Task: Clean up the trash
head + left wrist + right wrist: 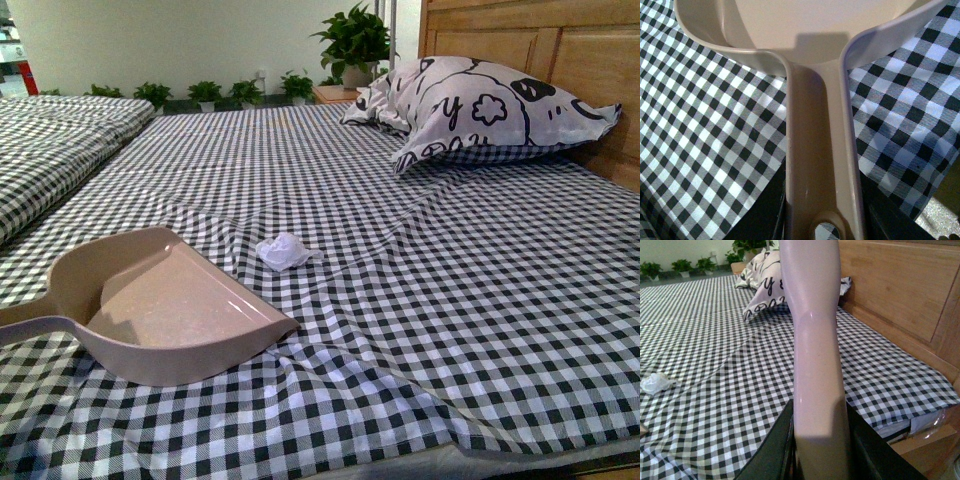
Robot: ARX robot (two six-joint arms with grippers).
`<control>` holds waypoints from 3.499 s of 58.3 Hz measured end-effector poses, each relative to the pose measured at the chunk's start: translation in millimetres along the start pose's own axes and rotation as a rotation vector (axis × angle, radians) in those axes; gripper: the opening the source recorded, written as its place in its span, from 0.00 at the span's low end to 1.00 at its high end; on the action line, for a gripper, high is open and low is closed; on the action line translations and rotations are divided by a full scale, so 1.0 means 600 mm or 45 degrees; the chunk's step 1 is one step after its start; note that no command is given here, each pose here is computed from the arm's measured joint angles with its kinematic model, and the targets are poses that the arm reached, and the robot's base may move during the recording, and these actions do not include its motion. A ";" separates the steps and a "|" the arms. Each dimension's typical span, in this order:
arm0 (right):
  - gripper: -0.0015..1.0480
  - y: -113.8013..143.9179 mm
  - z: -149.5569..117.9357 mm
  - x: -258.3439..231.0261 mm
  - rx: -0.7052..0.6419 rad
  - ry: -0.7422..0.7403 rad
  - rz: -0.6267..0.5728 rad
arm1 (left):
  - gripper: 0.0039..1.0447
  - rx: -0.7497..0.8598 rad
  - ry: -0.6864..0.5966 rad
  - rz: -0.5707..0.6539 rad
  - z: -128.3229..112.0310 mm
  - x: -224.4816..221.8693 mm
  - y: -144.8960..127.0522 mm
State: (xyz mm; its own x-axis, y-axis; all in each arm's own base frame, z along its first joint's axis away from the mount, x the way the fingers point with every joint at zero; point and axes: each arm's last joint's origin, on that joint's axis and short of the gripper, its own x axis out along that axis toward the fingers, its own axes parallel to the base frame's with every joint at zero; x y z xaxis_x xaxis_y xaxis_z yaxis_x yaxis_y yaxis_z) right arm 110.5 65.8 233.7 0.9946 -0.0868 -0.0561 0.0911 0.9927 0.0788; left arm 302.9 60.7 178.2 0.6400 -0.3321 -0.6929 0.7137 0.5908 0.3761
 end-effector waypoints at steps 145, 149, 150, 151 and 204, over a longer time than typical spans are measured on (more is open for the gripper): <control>0.20 0.257 -0.004 0.303 -0.513 0.633 1.096 | 0.26 0.013 0.003 0.000 -0.001 0.000 0.000; 0.20 0.241 -0.009 0.309 -0.493 0.637 1.055 | 0.26 0.014 0.003 0.000 -0.001 0.000 0.000; 0.20 0.236 -0.011 0.310 -0.489 0.637 1.044 | 0.26 0.014 0.003 0.000 -0.001 0.000 0.000; 0.20 0.233 -0.012 0.311 -0.485 0.638 1.037 | 0.26 0.014 0.003 0.000 -0.001 0.000 0.000; 0.20 -0.048 0.102 0.217 0.099 0.224 0.616 | 0.26 -0.873 -0.480 0.787 0.029 -0.109 -0.013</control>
State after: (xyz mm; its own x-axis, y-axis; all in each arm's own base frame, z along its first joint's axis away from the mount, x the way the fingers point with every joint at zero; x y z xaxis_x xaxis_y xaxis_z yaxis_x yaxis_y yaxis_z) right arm 240.6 20.7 285.0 0.9011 0.4026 -0.1607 -0.3673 0.9060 0.2102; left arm 260.3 65.4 231.4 0.9770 0.0354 -0.2103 -0.0176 0.9961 0.0860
